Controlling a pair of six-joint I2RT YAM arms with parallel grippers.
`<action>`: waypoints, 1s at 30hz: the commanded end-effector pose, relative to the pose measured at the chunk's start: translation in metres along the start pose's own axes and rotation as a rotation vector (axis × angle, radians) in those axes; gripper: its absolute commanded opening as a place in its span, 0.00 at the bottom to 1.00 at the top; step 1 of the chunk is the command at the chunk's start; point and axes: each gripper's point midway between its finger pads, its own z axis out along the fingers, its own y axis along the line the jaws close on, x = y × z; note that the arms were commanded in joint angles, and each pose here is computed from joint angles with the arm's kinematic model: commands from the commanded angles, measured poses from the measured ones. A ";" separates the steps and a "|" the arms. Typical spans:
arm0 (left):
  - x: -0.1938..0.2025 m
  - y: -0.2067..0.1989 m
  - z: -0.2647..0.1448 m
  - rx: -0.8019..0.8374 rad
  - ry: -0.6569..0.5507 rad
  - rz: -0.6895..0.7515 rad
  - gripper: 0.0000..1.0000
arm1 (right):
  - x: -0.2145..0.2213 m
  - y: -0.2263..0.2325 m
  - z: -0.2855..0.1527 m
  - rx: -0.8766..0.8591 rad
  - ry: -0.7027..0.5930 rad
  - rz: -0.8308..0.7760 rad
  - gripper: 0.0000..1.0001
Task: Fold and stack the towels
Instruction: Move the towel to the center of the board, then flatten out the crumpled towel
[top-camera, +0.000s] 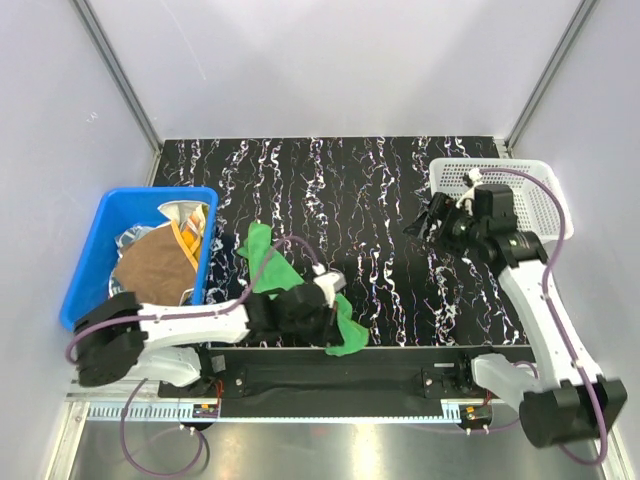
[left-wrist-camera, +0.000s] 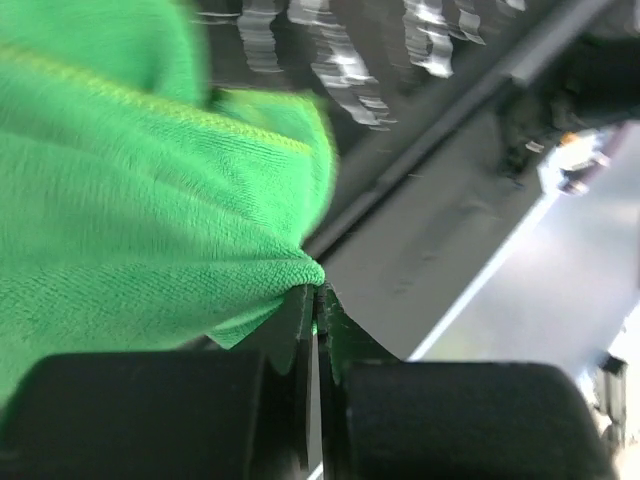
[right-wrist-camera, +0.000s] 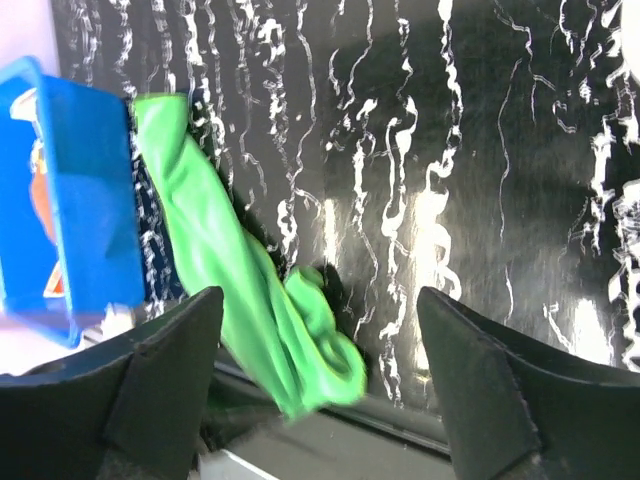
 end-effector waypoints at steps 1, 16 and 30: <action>-0.041 -0.079 0.009 0.216 -0.124 0.026 0.00 | -0.024 0.011 0.025 -0.057 -0.047 -0.032 0.83; -0.128 0.152 -0.173 -0.618 -0.527 -0.321 0.62 | 0.146 0.127 0.202 -0.309 0.477 -0.381 0.64; -0.149 0.184 -0.182 -0.591 -0.543 -0.406 0.64 | 0.218 0.097 0.228 -0.216 0.562 -0.423 0.47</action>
